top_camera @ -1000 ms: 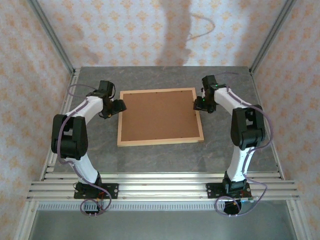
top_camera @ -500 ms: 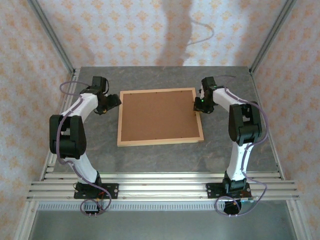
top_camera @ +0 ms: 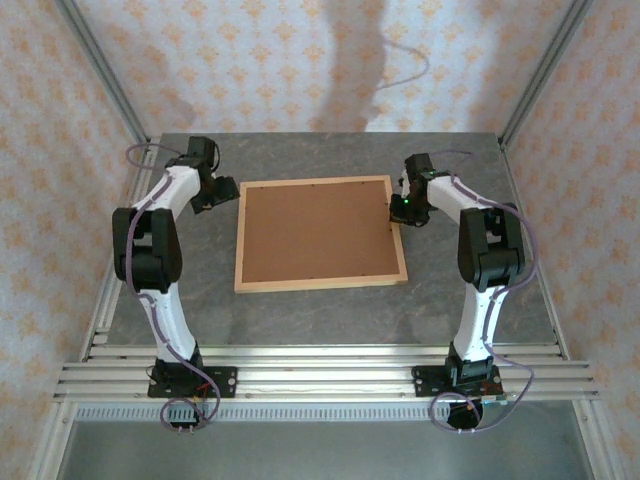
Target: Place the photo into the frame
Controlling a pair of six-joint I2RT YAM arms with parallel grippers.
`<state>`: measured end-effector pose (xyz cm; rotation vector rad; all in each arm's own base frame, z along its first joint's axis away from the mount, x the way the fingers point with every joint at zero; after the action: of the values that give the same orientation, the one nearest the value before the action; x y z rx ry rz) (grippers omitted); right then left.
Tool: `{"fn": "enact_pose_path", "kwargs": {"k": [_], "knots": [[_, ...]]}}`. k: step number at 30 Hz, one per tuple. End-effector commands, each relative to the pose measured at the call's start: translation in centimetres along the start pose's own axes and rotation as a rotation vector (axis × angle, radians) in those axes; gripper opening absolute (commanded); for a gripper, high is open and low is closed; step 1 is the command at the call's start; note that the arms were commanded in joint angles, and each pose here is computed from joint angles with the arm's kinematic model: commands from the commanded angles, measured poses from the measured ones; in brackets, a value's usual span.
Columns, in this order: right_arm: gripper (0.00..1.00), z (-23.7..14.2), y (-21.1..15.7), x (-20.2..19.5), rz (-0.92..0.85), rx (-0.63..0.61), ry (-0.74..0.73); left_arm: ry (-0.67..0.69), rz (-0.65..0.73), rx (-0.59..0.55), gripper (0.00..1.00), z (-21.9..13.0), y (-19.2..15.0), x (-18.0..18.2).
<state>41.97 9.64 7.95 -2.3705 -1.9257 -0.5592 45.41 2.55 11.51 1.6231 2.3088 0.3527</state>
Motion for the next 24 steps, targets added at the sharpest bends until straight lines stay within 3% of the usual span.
{"fn": "enact_pose_path", "kwargs": {"k": [1,10,24], "knots": [[0.11,0.7,-0.6,-1.1,0.019,0.022,-0.044,0.063,0.056,0.046,0.79,0.2,0.2,0.9],[0.12,0.9,-0.8,-1.1,0.034,0.034,-0.046,-0.030,0.093,0.113,0.77,1.5,-0.3,-0.5],[0.12,1.7,-1.0,-1.2,0.042,0.053,-0.048,-0.062,0.124,0.203,0.77,2.6,-3.2,-0.7]]}}
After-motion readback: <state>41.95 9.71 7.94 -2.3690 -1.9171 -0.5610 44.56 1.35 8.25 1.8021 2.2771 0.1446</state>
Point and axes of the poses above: each hand's point on the last joint's axis, 136 mm out from that joint toward the fingers, its own z axis out along the fingers, its own x axis along the line the jaws close on, y = z × x, the point moved 4 cm from there along -z, back along the fingers, and after that the axes turned 7 degrees about z, right-handed, at the moved point
